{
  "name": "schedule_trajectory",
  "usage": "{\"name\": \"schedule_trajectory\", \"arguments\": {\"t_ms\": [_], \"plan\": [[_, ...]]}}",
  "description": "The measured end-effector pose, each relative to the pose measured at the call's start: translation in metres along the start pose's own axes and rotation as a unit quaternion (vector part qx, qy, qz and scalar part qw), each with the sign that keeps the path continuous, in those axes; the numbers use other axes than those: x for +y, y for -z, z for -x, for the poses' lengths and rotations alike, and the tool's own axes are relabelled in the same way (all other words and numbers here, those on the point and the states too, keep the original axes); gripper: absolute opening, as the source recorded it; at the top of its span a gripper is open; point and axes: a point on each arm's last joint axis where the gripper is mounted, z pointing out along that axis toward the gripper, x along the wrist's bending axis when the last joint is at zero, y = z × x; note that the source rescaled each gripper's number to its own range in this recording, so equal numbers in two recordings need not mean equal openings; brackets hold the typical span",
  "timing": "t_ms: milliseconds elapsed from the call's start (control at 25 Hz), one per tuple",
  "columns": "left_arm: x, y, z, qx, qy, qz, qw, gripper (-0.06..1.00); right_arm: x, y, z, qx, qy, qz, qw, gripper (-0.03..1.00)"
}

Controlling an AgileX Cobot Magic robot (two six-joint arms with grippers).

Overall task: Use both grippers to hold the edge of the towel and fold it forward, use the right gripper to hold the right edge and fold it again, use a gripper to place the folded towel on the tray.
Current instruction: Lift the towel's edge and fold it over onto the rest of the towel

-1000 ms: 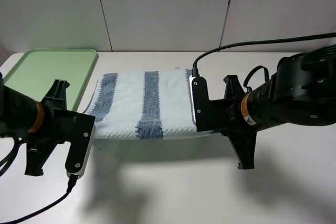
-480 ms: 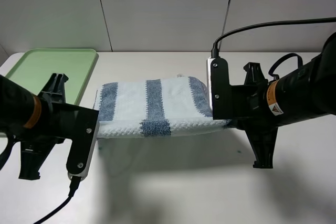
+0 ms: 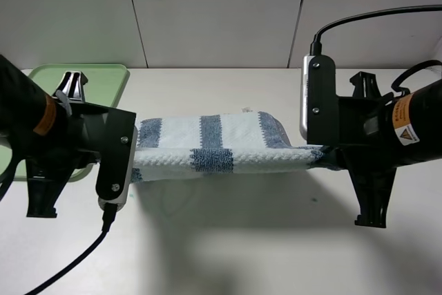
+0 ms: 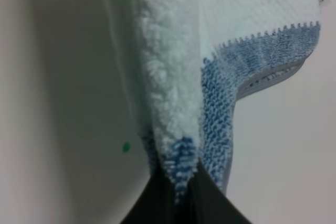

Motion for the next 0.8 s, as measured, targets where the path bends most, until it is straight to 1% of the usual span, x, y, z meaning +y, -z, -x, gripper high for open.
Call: {"name": "schedule_trajectory", "arguments": {"t_ms": [240, 360, 520, 680, 800], "plan": [[0.003, 0.009, -0.001, -0.029, 0.018, 0.012, 0.999, 0.00, -0.005, 0.011, -0.004, 0.011, -0.012, -0.001, 1.000, 0.00], [0.002, 0.015, -0.003, -0.027, 0.027, 0.020, 0.999, 0.00, -0.007, 0.014, -0.006, 0.018, -0.011, -0.007, 1.000, 0.00], [-0.004, 0.031, -0.005, -0.013, 0.032, 0.039, 0.999, 0.00, -0.008, 0.014, -0.008, 0.028, -0.014, -0.012, 0.999, 0.00], [-0.010, 0.043, -0.001, -0.018, 0.024, 0.055, 0.998, 0.00, -0.008, 0.015, -0.008, 0.032, -0.015, -0.009, 0.999, 0.00], [-0.012, 0.044, 0.001, -0.027, 0.020, 0.051, 0.998, 0.00, -0.005, 0.018, -0.005, 0.029, -0.015, -0.004, 0.999, 0.00]]}}
